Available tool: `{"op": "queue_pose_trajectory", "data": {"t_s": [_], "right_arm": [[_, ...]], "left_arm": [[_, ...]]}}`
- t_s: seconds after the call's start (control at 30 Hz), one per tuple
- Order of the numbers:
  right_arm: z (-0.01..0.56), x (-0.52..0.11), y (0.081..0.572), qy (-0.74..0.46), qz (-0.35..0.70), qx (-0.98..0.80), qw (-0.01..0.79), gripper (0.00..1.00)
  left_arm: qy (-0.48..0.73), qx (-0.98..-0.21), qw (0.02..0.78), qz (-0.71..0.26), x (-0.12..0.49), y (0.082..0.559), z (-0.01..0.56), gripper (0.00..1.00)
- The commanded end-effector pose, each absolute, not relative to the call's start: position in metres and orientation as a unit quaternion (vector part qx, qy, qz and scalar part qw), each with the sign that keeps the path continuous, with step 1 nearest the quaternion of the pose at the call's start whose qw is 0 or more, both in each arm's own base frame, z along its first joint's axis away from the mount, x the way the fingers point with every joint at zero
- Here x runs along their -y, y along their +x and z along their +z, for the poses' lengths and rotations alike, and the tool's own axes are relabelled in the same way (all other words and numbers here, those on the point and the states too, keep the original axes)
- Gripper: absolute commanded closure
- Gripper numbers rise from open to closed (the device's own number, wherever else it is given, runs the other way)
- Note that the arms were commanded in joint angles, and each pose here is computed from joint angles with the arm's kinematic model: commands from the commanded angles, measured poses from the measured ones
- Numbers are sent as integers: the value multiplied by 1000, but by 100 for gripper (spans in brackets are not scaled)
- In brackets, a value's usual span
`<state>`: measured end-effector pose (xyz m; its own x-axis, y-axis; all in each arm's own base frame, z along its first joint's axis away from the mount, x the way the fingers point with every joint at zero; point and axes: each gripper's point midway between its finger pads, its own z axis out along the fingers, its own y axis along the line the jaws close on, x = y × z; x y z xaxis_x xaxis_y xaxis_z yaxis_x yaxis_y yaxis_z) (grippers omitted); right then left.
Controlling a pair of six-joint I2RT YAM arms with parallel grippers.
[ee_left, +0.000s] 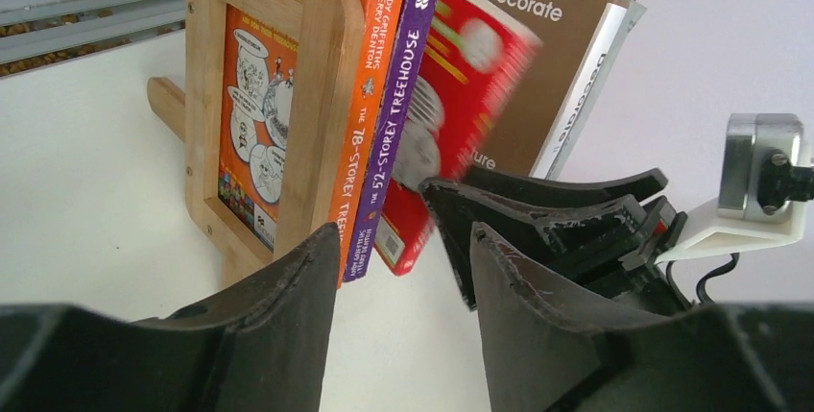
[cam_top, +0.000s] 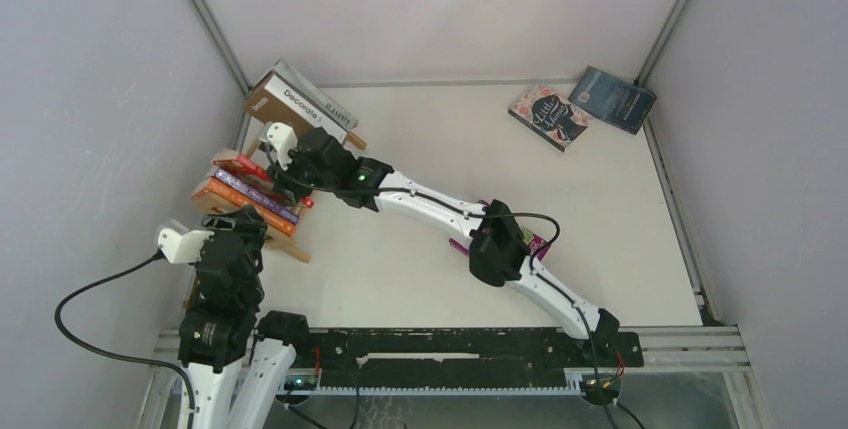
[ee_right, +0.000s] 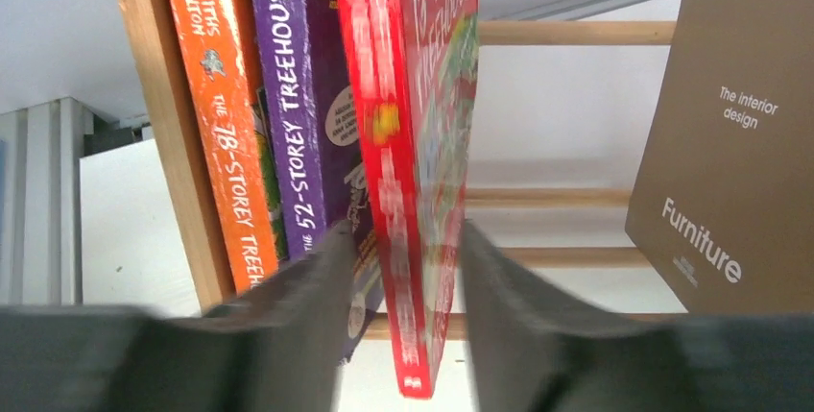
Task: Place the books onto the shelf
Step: Place the book on the shelf.
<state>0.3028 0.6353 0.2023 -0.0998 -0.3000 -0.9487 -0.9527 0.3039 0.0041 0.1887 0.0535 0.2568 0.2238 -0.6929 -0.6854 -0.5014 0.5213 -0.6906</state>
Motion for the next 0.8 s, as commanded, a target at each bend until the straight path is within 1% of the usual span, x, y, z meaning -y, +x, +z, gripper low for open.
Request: {"op": "queue_pose_trajectory", "data": {"t_s": [0.0,0.07,0.13,0.43,0.77], "right_arm": [[243,-649,290,-462,378,-624,505,40],[242,-649,289,-463,377,-624,505,34],[245,-649,288,-462,376,-623,506,33],[271,-638,291,-457,366,-618,525,33],[297,-622,289,-450,375,-612,532,35]], "left_arm": [[-485,-606,624,-85,-54,191,259,42],[-487,-606,623,-86,-54,190,257,42],[-488,-605,622,-89,-54,190,255,42],[-492,-600,624,-95,-53,190,261,41],[-500,-590,625,-100,-55,183,265,42]]}}
